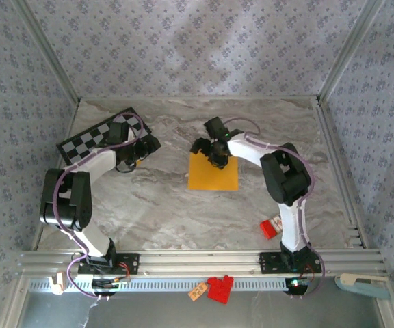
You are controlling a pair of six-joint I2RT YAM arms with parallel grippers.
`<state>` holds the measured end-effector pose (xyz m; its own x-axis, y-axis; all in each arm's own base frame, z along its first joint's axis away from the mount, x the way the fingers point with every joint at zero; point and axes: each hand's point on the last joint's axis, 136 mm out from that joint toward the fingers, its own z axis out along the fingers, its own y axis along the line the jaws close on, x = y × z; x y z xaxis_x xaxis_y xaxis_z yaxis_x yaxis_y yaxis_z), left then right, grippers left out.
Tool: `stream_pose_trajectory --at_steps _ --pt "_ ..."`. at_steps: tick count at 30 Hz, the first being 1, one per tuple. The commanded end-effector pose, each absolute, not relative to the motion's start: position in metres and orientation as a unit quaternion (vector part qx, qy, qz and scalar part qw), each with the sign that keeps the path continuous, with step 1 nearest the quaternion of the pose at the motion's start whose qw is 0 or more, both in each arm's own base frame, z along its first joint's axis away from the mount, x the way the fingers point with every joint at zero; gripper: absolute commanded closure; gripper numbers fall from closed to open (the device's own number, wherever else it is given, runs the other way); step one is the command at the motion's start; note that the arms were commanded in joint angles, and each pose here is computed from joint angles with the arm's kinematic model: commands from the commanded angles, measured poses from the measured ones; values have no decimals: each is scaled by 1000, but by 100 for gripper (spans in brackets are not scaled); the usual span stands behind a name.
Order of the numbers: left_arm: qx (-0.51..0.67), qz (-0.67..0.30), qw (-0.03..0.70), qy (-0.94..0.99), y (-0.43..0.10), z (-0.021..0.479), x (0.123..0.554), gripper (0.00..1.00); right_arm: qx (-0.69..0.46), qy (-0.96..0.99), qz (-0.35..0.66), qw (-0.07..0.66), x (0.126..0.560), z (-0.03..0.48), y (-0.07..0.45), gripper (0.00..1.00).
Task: Fold a paper plane with a square sheet of paper (pick it up from the middle)
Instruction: Move the square sheet of paper to the center of the table.
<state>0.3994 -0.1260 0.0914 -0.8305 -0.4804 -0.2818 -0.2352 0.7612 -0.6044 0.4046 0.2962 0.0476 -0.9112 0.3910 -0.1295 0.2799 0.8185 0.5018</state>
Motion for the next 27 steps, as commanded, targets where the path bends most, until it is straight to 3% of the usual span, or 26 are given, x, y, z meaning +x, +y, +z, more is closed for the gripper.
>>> stream_pose_trajectory --at_steps 1,4,11,21,27 --pt "-203 -281 204 916 -133 99 400 1 191 934 278 118 412 71 305 9" --pt "-190 -274 191 923 -148 100 393 1 128 943 253 173 429 95 278 13" --pt "-162 -275 152 936 -195 93 378 1 59 969 199 135 425 74 214 22" --pt "-159 -290 98 939 -235 80 369 0 43 980 167 101 429 50 206 36" --pt "-145 -284 86 944 -246 79 364 0 41 983 158 81 424 36 211 35"
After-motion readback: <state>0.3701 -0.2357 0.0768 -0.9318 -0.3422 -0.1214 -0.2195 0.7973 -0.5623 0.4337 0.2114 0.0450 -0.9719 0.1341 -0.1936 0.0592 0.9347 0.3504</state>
